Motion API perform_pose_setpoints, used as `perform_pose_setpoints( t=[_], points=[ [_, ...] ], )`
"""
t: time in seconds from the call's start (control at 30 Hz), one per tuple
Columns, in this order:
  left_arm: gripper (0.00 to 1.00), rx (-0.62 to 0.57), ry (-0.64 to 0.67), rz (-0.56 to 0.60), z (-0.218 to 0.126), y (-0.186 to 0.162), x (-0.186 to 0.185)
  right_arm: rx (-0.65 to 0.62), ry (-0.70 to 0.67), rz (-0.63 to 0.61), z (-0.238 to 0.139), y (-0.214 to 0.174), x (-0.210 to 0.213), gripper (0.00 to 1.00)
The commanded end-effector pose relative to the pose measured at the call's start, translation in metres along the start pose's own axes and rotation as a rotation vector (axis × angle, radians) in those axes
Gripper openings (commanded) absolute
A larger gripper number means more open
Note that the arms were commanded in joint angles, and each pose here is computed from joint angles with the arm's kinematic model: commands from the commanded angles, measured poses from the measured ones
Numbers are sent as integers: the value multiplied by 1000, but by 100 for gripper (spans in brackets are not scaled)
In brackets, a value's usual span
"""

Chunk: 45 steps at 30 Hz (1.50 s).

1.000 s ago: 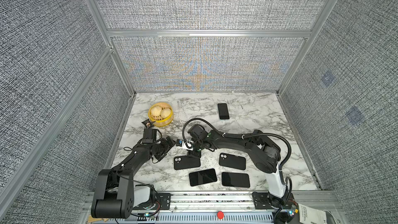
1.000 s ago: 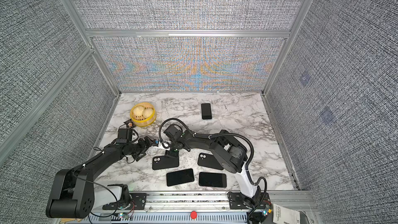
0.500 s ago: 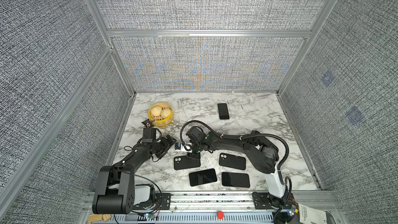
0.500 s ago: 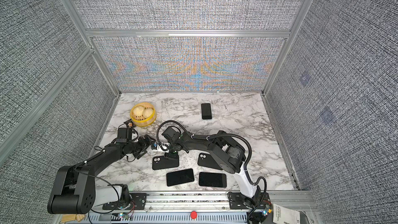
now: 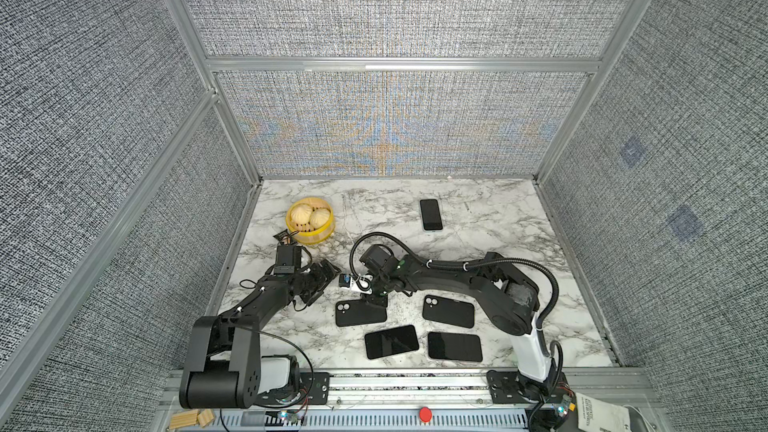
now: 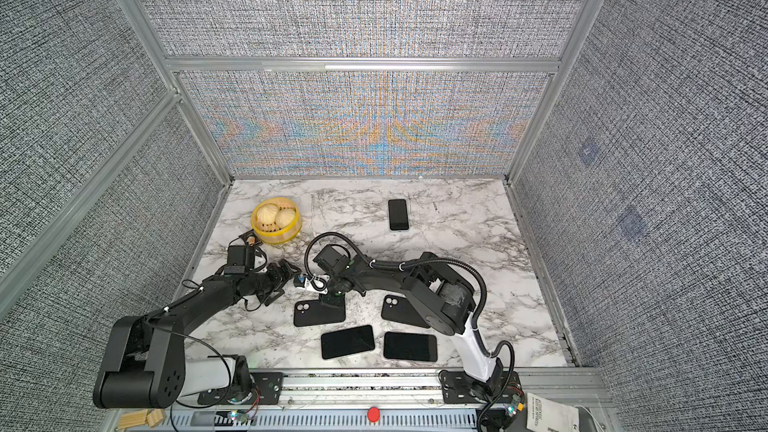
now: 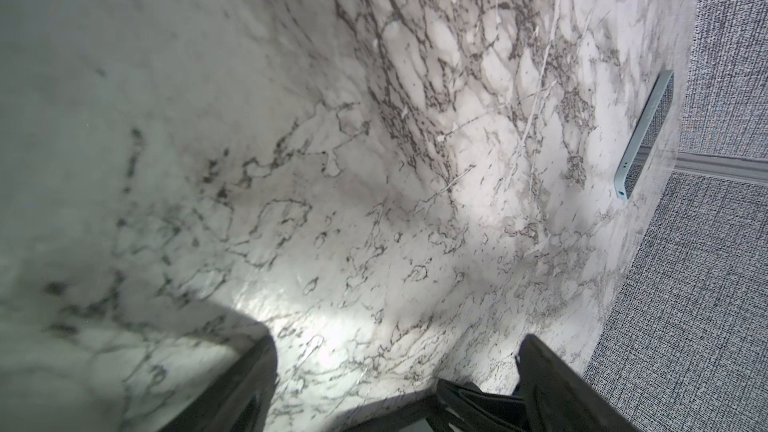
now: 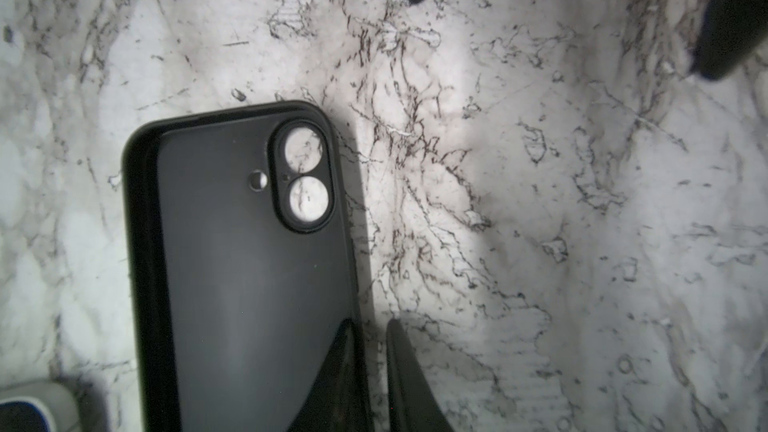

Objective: Put the phone into the phone case

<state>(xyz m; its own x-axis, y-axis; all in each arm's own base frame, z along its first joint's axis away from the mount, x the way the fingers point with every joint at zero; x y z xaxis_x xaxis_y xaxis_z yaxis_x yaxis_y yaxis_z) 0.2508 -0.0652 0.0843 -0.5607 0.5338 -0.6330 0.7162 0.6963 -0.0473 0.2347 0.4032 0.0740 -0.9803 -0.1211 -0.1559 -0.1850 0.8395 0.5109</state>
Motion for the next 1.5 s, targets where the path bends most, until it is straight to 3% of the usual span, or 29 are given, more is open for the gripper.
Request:
perform_pose_setpoints(
  t=[0.0, 0.43, 0.7, 0.87, 1.23, 1.47],
  points=[
    [92, 22, 40, -5, 0, -5, 8, 36, -34, 27, -1, -7, -4, 14],
    [91, 26, 33, 14, 0, -1, 0, 46, -127, 114, -14, -14, -23, 0],
    [91, 26, 1, 36, -4, 4, -14, 88, -276, 333, -40, -35, -60, 0],
    [91, 35, -18, 36, 0, 6, -17, 112, -358, 553, -50, -49, -82, 0],
    [90, 66, -85, 20, 10, 0, -18, 153, -427, 944, -50, -73, -104, 0],
    [90, 89, -107, 37, 18, -3, -25, 198, -392, 992, -39, -73, -104, 3]
  ],
)
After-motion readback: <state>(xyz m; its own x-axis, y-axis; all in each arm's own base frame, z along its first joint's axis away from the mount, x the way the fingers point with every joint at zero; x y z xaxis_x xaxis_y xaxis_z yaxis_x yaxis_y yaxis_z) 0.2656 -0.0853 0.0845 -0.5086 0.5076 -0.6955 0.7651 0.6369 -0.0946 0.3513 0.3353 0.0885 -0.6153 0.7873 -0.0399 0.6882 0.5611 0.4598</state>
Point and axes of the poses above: each gripper's point midway between its finger pads, its own z axis out along the fingers, its own x axis along the line the jaws close on, y = z × x, the point moved 6 cm from there along -z, back along the fingers, and after that the axes turned 11 degrees about -z, right-handed, at the moved point
